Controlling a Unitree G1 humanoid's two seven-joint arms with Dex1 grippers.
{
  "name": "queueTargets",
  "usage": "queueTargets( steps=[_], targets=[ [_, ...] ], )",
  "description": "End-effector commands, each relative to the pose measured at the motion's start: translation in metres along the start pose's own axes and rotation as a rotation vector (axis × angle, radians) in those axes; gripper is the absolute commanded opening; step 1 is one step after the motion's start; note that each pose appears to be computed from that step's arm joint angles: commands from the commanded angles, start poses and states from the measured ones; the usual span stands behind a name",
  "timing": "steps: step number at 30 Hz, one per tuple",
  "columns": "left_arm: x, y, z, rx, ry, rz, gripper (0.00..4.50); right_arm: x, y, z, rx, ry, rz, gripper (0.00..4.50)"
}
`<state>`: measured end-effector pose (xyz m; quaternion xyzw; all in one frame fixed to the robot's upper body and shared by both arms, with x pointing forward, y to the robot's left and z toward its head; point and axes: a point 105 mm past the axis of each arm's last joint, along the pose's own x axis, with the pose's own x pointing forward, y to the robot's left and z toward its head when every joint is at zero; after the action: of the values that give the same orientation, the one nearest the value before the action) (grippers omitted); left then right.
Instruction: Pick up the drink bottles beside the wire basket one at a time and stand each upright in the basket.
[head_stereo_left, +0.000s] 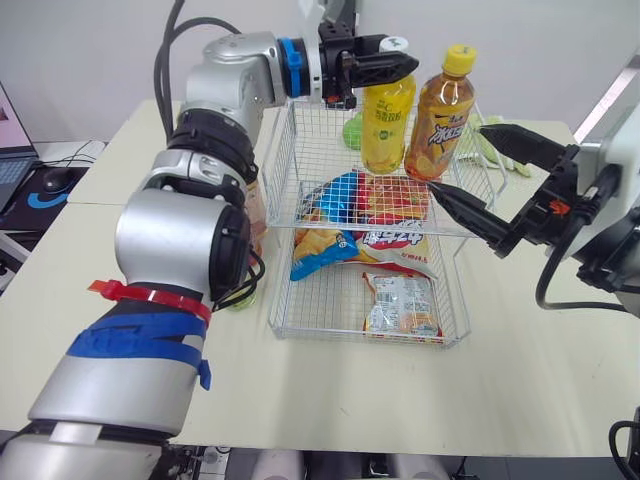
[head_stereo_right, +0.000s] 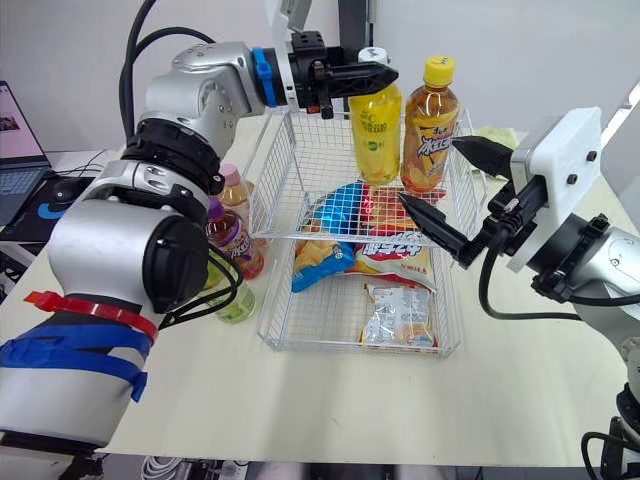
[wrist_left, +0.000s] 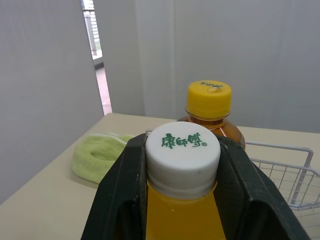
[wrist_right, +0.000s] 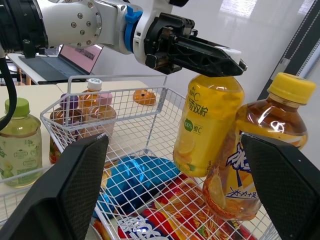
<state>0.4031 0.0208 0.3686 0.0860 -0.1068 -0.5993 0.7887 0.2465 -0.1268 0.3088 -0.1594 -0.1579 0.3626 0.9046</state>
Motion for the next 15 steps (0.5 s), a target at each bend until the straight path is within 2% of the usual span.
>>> queueTargets(
  steps=[1, 3, 11, 15],
  targets=[
    [0.005, -0.004, 0.017, 0.048, -0.055, -0.012, 1.36, -0.004, 0.001, 0.011, -0.039, -0.032, -0.017, 4.5],
    [0.006, -0.004, 0.019, 0.039, -0.067, -0.016, 2.09, -0.004, 0.001, 0.011, -0.037, -0.032, -0.018, 4.5],
    [-0.011, 0.003, 0.037, 0.056, -0.108, 0.017, 4.48, -0.001, 0.002, 0.011, -0.019, -0.031, 0.009, 4.5],
    [-0.042, 0.017, 0.048, 0.062, -0.14, 0.095, 4.48, 0.004, 0.004, 0.011, -0.005, -0.038, 0.055, 4.5]
  ],
)
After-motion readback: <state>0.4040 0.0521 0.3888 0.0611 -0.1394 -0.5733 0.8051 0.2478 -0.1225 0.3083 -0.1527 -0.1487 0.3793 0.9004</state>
